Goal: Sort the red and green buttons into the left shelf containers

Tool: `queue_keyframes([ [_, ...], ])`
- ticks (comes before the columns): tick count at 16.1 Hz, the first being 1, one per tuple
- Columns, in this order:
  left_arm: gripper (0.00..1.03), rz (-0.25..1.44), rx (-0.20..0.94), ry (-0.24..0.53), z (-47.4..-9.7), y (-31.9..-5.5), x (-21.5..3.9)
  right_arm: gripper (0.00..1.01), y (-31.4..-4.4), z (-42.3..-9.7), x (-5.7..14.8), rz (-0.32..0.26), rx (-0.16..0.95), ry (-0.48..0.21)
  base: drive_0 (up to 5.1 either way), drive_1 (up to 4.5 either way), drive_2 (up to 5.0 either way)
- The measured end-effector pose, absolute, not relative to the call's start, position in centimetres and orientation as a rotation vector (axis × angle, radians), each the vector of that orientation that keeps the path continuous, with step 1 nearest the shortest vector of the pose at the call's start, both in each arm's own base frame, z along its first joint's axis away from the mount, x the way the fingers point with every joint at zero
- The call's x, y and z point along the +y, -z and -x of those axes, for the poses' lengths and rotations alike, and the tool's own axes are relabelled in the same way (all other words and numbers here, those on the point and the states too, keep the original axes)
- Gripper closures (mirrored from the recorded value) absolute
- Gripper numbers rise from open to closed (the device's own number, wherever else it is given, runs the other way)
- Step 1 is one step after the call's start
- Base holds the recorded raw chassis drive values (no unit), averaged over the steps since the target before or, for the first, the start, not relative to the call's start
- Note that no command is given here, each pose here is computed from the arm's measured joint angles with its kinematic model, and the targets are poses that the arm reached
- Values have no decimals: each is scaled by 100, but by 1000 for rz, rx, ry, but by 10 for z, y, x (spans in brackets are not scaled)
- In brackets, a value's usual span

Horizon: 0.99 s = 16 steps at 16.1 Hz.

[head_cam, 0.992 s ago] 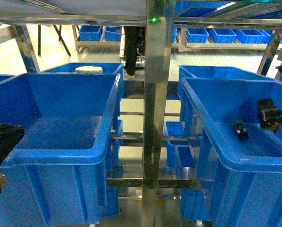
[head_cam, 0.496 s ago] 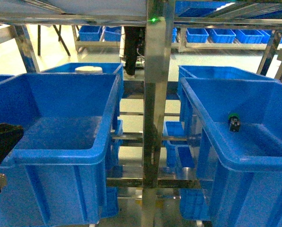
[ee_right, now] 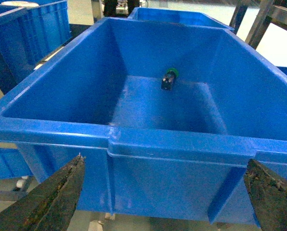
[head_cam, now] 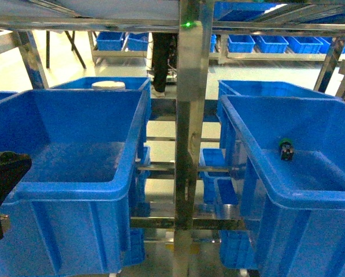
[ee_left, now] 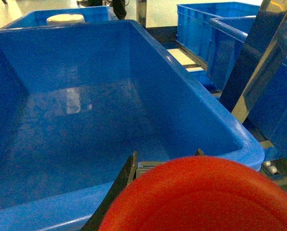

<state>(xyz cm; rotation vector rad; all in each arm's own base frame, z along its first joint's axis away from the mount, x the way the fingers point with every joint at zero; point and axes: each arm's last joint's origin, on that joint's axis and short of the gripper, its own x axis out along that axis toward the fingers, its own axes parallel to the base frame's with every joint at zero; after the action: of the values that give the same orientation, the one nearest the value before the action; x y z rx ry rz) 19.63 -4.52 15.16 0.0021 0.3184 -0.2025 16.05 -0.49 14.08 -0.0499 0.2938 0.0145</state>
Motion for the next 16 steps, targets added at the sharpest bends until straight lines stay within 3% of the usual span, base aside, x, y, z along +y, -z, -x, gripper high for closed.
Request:
queue_keyframes([
  [3,77,5,327,194,-200,-151,-41,3,-140,-160,-5,43,299,-11,0,0,0],
  [8,77,20,331,221,-239,-164,-29,3,-140,-160,-5,40,300,-10,0,0,0],
  [11,77,23,404,243,-264,-163,-22,3,-140,-160,-5,40,300,-10,0,0,0],
  [13,77,17,531,259,-300,-153,-16,3,-140,-160,-5,40,300,-10,0,0,0],
  [16,77,-24,609,260,-343,-148,-13,3,-140,-160,-5,40,300,-10,0,0,0],
])
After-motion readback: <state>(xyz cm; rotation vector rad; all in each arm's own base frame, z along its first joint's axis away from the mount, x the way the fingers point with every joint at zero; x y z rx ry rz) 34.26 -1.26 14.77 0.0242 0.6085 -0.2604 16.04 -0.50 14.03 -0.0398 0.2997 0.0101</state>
